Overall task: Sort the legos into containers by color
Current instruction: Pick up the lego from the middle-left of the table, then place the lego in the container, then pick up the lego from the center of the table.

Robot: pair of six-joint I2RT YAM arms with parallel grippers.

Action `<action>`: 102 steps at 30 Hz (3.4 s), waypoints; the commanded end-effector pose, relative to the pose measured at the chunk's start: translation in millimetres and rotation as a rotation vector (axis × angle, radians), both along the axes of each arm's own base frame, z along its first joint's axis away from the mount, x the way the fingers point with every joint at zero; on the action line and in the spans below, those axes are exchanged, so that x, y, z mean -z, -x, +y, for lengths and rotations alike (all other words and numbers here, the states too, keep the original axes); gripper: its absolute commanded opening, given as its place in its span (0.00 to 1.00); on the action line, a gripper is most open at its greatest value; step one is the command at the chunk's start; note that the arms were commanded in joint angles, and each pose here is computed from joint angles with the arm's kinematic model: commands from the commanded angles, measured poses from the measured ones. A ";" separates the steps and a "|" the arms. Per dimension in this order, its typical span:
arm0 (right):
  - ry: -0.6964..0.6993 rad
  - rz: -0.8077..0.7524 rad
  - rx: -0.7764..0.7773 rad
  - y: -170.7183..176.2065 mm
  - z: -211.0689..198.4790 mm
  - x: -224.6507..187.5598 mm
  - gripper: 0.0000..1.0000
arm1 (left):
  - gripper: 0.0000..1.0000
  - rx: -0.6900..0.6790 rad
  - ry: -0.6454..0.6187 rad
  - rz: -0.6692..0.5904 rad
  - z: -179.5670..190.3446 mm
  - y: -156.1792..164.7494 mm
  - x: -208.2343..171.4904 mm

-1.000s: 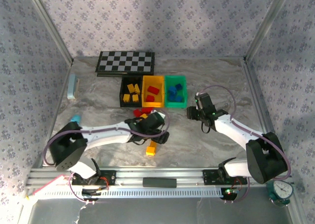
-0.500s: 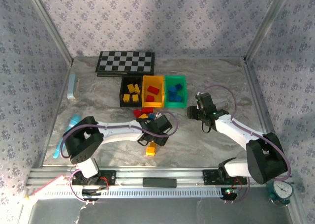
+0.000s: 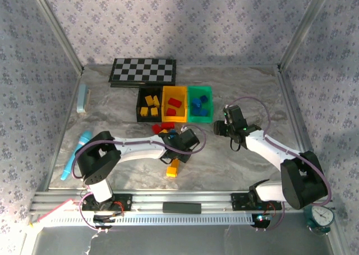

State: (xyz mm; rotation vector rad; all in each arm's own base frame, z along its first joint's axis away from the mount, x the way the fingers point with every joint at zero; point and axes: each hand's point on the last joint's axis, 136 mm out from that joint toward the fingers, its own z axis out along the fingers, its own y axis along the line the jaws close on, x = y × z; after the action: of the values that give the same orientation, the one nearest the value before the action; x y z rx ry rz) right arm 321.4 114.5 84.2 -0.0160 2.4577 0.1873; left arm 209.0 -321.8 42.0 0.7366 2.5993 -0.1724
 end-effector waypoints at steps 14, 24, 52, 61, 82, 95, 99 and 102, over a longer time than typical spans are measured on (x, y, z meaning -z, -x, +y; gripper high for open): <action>0.008 -0.012 0.004 0.0 -5.2 -4.3 0.61 | 0.40 -0.076 0.066 -0.169 -16.0 -80.8 -81.2; -0.004 -0.021 -0.001 1.3 -3.3 -6.4 0.61 | 0.45 -0.157 0.080 -0.199 -7.2 -179.8 -107.9; 0.024 -0.014 -0.044 6.2 11.4 -2.3 0.61 | 0.69 -0.371 0.024 -0.149 105.9 -116.2 -75.5; 0.029 -0.010 -0.046 7.9 12.3 -0.2 0.61 | 0.68 -0.496 0.020 -0.066 138.3 -116.4 -44.3; 0.044 -0.002 -0.063 8.9 18.0 2.9 0.61 | 0.63 -0.795 0.190 0.155 135.0 -119.5 -6.2; 0.051 -0.001 -0.064 9.5 17.9 3.2 0.61 | 0.59 -0.784 0.185 0.180 127.1 -127.3 2.4; 0.055 -0.003 -0.063 8.9 17.5 3.3 0.61 | 0.43 -0.776 0.185 0.173 128.2 -125.9 0.7; 0.054 -0.001 -0.064 9.1 17.7 3.7 0.61 | 0.35 -0.784 0.194 0.123 136.6 -124.1 -9.3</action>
State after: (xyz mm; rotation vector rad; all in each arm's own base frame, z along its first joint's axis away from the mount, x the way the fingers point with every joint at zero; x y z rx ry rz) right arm 312.7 134.6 82.1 -0.1010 2.4585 0.1853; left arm 332.6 -193.2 38.2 -0.3742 2.7651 -0.2301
